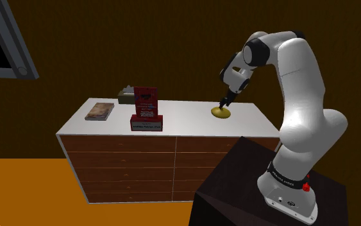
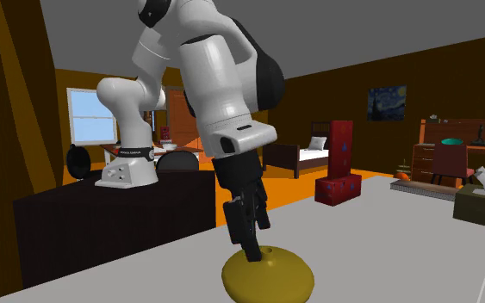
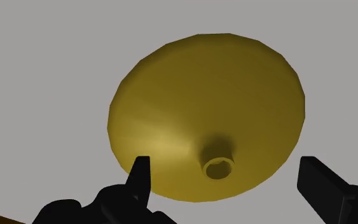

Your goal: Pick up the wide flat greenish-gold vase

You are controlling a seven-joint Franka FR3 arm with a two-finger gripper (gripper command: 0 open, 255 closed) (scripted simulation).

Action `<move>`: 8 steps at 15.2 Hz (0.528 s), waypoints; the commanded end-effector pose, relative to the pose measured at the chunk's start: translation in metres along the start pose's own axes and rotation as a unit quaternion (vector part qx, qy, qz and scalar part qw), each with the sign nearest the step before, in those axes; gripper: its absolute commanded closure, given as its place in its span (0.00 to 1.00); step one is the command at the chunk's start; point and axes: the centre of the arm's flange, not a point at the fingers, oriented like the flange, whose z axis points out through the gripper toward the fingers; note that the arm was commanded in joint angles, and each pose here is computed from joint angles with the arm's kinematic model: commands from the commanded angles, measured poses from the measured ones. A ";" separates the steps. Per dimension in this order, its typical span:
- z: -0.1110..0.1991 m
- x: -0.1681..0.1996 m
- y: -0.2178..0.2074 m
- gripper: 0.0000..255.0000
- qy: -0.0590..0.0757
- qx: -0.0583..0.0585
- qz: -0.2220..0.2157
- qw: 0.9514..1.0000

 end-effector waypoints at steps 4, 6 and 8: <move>0.006 -0.001 0.001 1.00 0.000 0.000 0.000 1.000; 0.006 -0.001 0.001 1.00 0.000 0.000 0.000 1.000; 0.006 -0.001 0.001 1.00 0.000 0.000 0.000 1.000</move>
